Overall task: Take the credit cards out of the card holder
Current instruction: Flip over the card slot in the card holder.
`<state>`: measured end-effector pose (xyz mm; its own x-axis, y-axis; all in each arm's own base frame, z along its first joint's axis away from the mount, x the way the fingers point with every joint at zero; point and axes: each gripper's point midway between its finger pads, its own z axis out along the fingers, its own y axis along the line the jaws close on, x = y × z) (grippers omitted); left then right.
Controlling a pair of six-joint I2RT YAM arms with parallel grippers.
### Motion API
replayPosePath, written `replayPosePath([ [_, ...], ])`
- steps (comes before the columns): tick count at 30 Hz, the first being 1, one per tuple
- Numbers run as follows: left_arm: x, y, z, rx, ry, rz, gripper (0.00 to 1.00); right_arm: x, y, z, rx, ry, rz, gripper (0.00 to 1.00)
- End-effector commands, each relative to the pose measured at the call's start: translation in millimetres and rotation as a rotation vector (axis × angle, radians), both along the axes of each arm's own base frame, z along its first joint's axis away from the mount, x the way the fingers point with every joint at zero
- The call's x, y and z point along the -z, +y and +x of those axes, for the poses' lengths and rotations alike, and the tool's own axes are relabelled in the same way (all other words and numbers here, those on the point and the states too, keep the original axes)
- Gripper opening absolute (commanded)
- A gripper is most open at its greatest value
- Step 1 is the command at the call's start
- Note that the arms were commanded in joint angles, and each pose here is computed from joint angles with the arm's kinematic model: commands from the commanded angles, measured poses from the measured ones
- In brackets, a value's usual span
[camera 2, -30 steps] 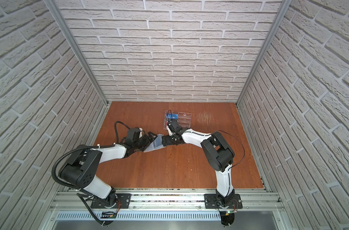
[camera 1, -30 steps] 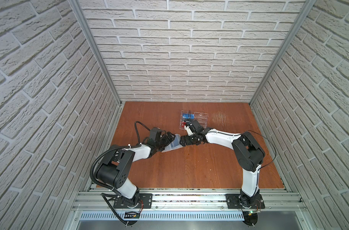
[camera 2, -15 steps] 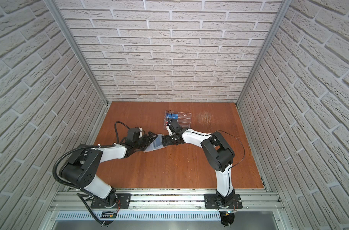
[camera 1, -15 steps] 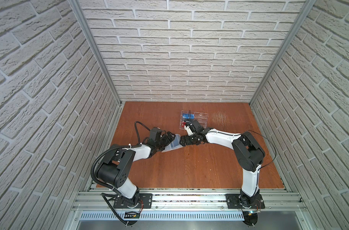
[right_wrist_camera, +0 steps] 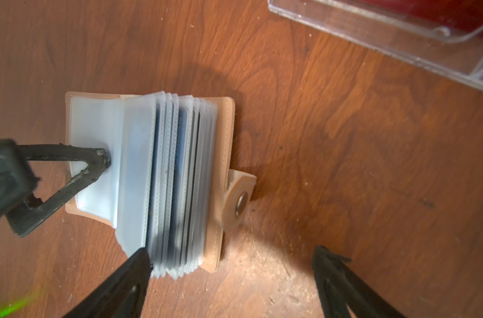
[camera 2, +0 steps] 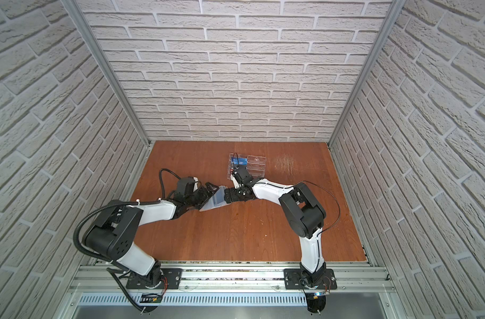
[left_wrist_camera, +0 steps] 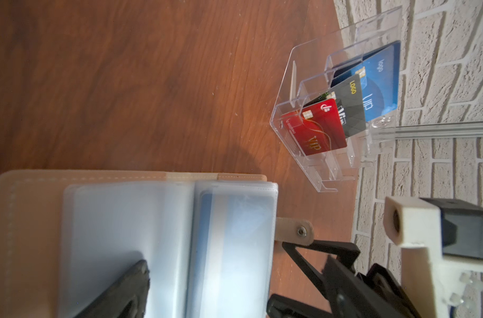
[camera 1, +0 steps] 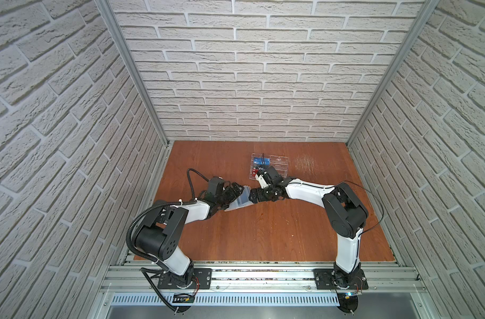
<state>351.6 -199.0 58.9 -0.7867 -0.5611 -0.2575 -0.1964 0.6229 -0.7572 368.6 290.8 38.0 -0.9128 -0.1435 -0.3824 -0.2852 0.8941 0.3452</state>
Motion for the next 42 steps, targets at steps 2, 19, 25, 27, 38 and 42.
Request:
replayPosePath([
  [2,15,7,-7,-0.014,0.043,0.0,0.98,-9,13,1,-0.011,-0.019,0.047,0.93],
  [19,6,15,-9,-0.032,0.033,-0.032,0.98,-15,25,-5,-0.036,-0.024,0.071,0.93],
  [25,-2,23,-9,-0.048,0.02,-0.057,0.98,-16,34,-8,-0.047,-0.029,0.082,0.93],
  [27,-5,26,-9,-0.057,0.015,-0.068,0.98,-15,38,-9,-0.052,-0.025,0.083,0.93],
  [38,-15,40,-12,-0.093,0.002,-0.144,0.98,-12,46,-10,-0.056,-0.033,0.042,0.93],
  [42,-19,46,-14,-0.109,-0.008,-0.16,0.98,-7,47,-11,-0.059,-0.03,0.009,0.93],
])
